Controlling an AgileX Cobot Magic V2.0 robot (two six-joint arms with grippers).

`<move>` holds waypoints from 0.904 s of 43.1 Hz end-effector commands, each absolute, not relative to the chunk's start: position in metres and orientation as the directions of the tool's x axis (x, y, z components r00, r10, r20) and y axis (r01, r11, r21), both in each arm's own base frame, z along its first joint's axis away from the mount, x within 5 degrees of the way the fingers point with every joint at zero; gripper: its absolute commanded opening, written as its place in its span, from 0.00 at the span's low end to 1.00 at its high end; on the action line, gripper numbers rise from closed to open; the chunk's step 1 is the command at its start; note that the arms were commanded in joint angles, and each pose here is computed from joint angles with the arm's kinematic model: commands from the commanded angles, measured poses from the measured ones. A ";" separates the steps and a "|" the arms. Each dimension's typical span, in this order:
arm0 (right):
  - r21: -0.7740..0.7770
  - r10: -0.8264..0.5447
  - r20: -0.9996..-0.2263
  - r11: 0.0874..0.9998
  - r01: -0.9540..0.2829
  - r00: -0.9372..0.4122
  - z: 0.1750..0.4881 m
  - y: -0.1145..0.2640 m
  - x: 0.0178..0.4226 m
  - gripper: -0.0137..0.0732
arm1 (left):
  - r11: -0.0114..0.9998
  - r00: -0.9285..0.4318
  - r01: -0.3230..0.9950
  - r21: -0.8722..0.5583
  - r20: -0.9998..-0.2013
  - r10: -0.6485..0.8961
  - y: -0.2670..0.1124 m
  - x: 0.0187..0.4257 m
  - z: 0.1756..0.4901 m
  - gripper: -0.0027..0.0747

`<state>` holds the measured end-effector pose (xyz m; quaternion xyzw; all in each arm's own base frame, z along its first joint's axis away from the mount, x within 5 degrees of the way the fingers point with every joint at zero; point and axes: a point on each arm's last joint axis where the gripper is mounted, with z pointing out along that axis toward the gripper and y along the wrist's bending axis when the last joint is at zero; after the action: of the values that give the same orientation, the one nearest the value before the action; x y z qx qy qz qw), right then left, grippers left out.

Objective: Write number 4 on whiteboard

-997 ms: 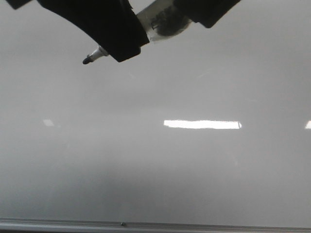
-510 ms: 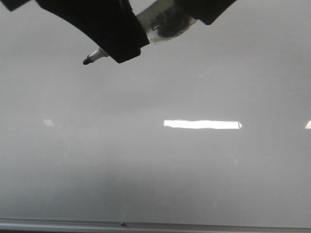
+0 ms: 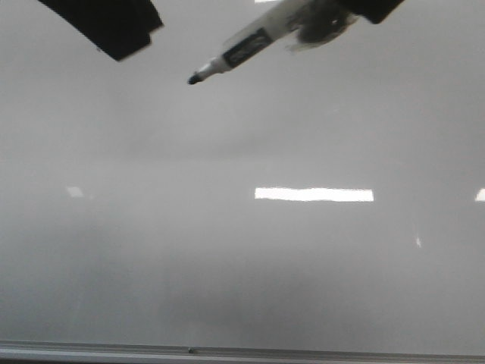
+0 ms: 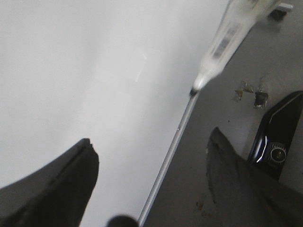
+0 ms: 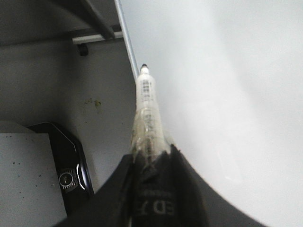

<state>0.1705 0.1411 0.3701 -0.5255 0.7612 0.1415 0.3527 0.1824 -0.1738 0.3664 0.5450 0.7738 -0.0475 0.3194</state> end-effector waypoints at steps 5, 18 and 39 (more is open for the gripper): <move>-0.085 -0.551 -0.729 0.661 -0.745 -0.406 0.398 0.104 0.154 0.08 | 0.625 -0.340 0.751 0.213 -0.686 0.643 -0.133 0.174 0.393 0.64; 0.096 -0.258 -0.785 0.848 -0.521 -0.564 0.386 0.073 0.118 0.08 | 0.786 -0.484 0.608 0.113 -0.732 0.480 -0.097 0.159 0.383 0.64; 0.095 -0.079 -0.941 0.871 -0.482 -0.329 0.346 0.071 0.125 0.08 | 0.791 -0.457 0.600 0.118 -0.762 0.460 -0.094 0.156 0.384 0.64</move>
<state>0.1166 0.0692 0.3284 -0.1889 0.8366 0.1759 0.4832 0.1564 -0.0936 0.3699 0.3255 0.8664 -0.0678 0.3725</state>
